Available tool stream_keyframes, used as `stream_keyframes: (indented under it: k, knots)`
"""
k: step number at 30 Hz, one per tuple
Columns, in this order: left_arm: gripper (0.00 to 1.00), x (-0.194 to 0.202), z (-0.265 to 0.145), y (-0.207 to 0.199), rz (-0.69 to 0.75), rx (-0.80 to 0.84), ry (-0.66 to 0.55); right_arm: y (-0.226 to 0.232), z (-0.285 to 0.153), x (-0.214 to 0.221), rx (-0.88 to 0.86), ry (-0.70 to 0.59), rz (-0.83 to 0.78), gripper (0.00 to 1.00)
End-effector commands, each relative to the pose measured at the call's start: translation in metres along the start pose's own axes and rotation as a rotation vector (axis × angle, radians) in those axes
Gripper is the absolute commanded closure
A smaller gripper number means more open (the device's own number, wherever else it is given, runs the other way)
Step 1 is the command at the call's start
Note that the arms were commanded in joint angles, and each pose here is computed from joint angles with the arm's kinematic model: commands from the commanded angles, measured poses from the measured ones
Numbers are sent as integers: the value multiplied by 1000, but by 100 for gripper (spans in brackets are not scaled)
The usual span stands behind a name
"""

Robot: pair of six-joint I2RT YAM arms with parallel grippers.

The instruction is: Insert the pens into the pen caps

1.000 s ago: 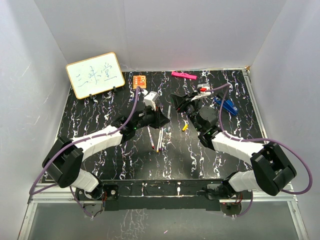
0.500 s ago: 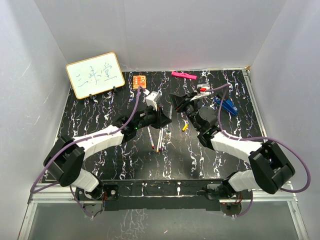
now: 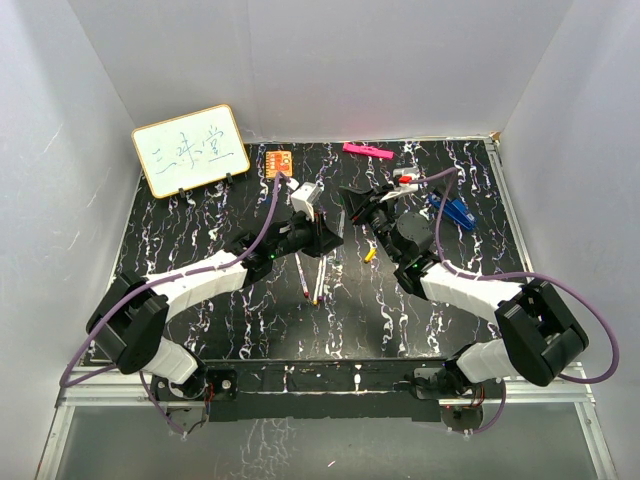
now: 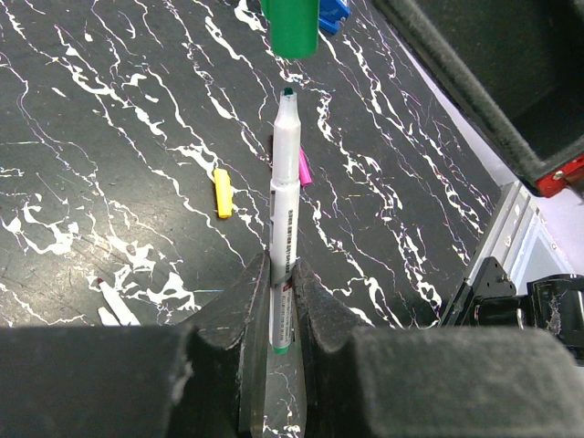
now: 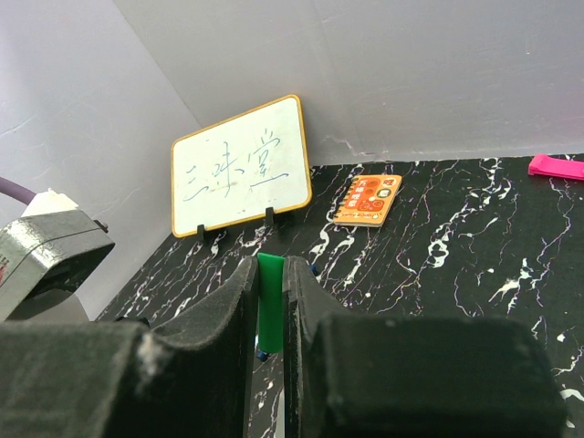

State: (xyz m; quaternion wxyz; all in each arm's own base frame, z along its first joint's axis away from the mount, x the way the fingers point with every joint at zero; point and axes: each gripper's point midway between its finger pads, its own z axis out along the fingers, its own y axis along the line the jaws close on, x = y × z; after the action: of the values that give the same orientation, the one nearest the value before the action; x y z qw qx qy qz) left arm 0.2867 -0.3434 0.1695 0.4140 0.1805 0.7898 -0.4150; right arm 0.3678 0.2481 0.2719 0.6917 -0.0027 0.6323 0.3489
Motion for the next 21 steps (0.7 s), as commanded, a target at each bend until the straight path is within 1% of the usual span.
stream_keyframes:
  k: [1,10,21]
  knots:
    - [100,-30,-11,-19,39,35,-93,2,0,-17,-8,-67,-5,100]
    - [100,-34,-15,-14,43,4,-124,1,1,-15,-1,-61,-3,100]
    - [100,-27,-7,-14,32,20,-96,3,4,-17,-5,-72,18,100]
